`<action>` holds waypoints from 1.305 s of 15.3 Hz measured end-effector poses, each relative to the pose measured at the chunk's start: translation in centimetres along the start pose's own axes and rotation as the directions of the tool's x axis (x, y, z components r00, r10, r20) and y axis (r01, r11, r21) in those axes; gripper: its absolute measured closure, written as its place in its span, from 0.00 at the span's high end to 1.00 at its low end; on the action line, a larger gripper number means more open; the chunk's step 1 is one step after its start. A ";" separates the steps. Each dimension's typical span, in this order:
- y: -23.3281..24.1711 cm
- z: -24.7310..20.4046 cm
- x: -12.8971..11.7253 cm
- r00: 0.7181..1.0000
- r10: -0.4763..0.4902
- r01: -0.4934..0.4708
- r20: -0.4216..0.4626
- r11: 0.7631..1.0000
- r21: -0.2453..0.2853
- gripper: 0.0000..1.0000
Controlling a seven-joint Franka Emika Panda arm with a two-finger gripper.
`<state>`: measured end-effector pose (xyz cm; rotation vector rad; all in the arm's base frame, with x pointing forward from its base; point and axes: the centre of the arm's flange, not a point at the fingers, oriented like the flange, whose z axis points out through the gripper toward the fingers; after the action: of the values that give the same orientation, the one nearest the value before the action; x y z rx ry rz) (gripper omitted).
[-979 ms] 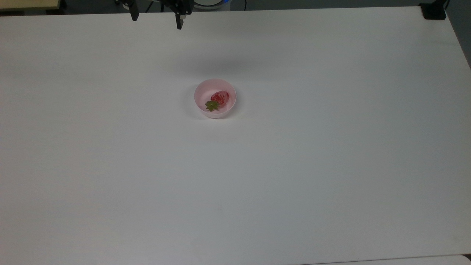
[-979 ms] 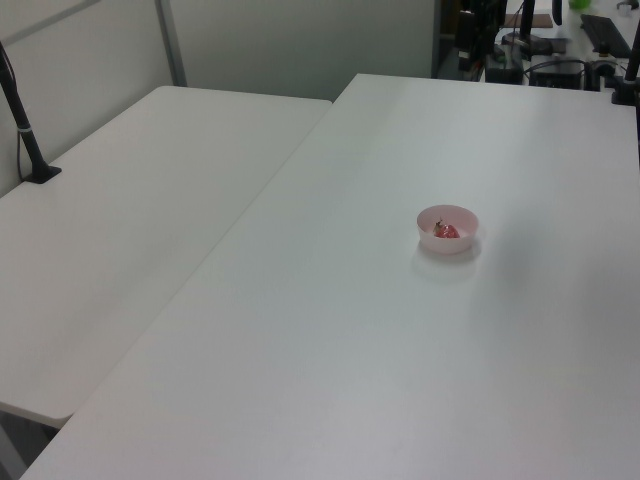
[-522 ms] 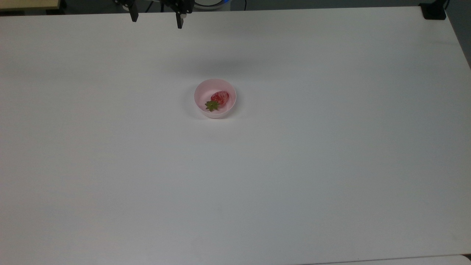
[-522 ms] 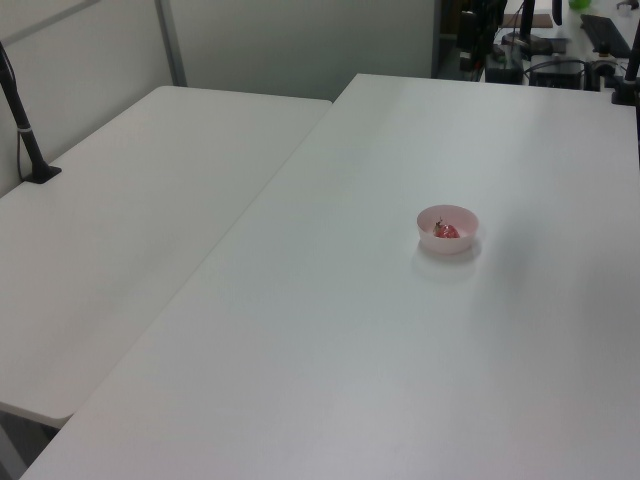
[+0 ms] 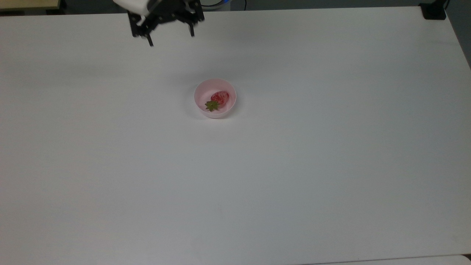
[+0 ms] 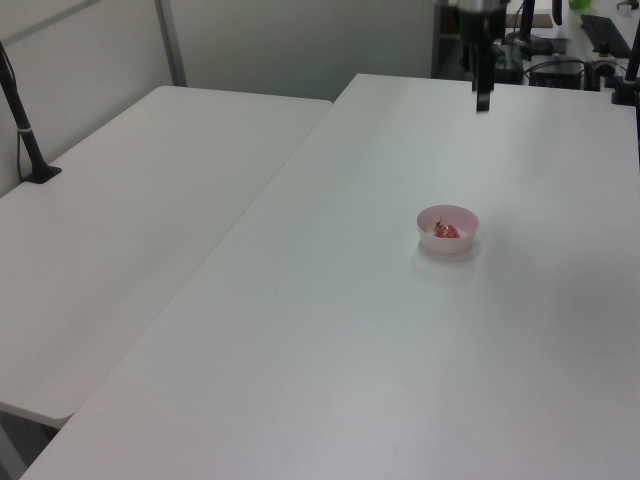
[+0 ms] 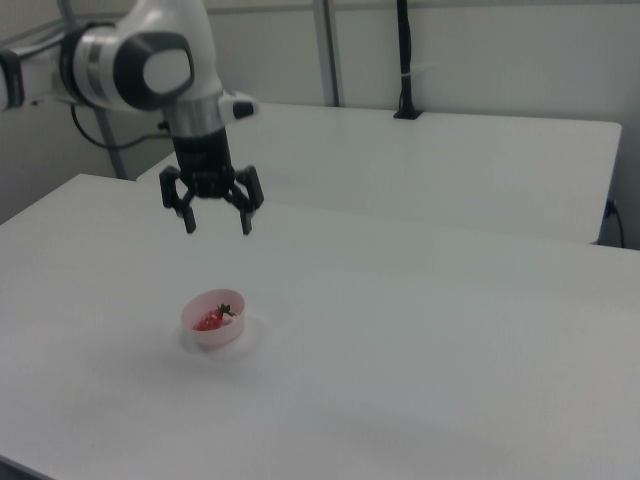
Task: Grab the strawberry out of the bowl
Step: 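Move the open gripper over the pink bowl and lower it, then close the gripper on the red strawberry inside the bowl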
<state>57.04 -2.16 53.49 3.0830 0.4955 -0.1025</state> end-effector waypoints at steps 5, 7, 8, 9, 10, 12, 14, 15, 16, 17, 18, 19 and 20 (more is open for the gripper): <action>-3.1 8.1 3.1 0.974 0.224 -0.224 0.027 0.975 0.000 0.94; -4.2 10.2 3.8 0.940 0.335 -0.335 0.060 0.942 -0.007 0.93; -4.8 11.0 4.1 0.922 0.380 -0.380 0.074 0.925 -0.013 0.93; -5.3 11.8 4.3 0.906 0.413 -0.413 0.086 0.910 -0.019 0.92; -5.8 12.5 4.5 0.894 0.437 -0.437 0.097 0.899 -0.025 0.85; -6.4 14.1 5.0 0.878 0.465 -0.464 0.114 0.885 -0.034 0.81; -6.5 15.9 5.5 0.866 0.488 -0.488 0.108 0.872 -0.035 0.75; -6.5 16.8 5.8 0.862 0.496 -0.495 0.104 0.868 -0.035 0.72; -6.4 17.5 6.0 0.858 0.503 -0.503 0.100 0.864 -0.034 0.72; -6.4 17.9 6.3 0.856 0.508 -0.507 0.096 0.861 -0.033 0.71; -6.4 18.2 6.4 0.854 0.512 -0.512 0.092 0.858 -0.032 0.71; -6.4 18.5 6.5 0.847 0.523 -0.523 0.090 0.852 -0.031 0.71; -6.4 18.8 6.6 0.842 0.532 -0.532 0.090 0.846 -0.031 0.71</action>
<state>60.15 5.43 34.27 3.0550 -0.3759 -0.2332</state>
